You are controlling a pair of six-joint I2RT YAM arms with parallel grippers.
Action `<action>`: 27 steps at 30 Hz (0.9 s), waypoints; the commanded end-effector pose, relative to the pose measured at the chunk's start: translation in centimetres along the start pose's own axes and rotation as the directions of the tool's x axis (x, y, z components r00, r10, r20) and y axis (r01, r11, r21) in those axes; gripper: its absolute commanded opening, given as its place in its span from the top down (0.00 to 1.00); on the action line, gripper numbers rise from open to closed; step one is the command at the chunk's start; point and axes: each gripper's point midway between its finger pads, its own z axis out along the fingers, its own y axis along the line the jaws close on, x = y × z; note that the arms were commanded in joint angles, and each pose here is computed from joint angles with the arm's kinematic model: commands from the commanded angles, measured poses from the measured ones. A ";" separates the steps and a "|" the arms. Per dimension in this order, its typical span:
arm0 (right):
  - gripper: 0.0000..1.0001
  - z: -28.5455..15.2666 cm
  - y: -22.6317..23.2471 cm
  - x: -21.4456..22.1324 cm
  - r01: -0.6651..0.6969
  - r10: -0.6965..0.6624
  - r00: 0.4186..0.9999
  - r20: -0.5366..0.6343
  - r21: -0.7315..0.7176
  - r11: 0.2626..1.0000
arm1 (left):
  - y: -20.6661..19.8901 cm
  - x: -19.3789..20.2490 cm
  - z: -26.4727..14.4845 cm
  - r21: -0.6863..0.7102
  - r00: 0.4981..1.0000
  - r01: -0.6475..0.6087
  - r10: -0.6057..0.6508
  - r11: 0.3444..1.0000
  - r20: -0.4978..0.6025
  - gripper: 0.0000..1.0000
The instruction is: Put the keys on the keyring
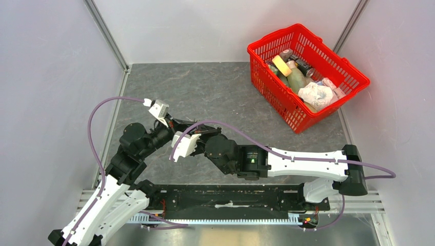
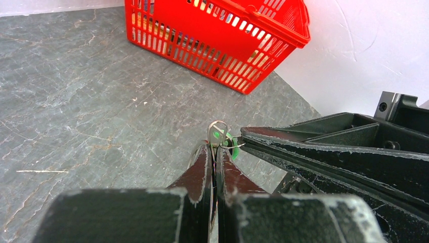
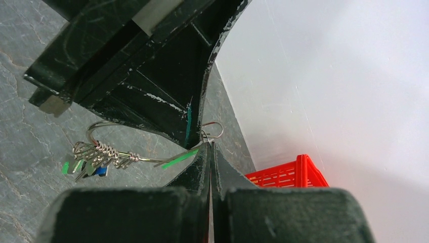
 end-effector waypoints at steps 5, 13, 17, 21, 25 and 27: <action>1.00 0.0 -3.1 -1.7 -0.056 0.053 0.998 0.026 0.103 0.993 | -1.7 -2.2 -0.6 0.059 0.998 -0.007 0.004 0.998 0.058 0.98; 1.00 0.0 -4.1 -1.3 -0.079 0.077 0.997 0.018 0.147 0.986 | -2.1 -2.3 -0.7 0.080 0.998 -0.010 0.005 0.997 0.067 0.98; 1.00 -0.1 -4.0 -1.1 -0.086 0.085 0.996 0.014 0.139 0.986 | -2.3 -2.5 -0.8 0.088 0.997 -0.012 0.006 0.996 0.075 0.98; 1.00 -0.1 -3.6 -1.0 -0.095 0.094 0.995 0.014 0.127 0.987 | -2.4 -2.6 -0.9 0.095 0.996 -0.014 0.006 0.995 0.085 0.98; 1.00 -0.2 -3.8 -1.1 -0.109 0.107 0.994 0.024 0.131 0.985 | -2.7 -2.6 -0.9 0.109 0.996 -0.013 0.004 0.994 0.085 0.98; 1.00 -0.2 -3.9 -1.2 -0.116 0.113 0.993 0.031 0.135 0.984 | -2.7 -2.6 -0.9 0.114 0.997 -0.013 0.004 0.993 0.083 0.98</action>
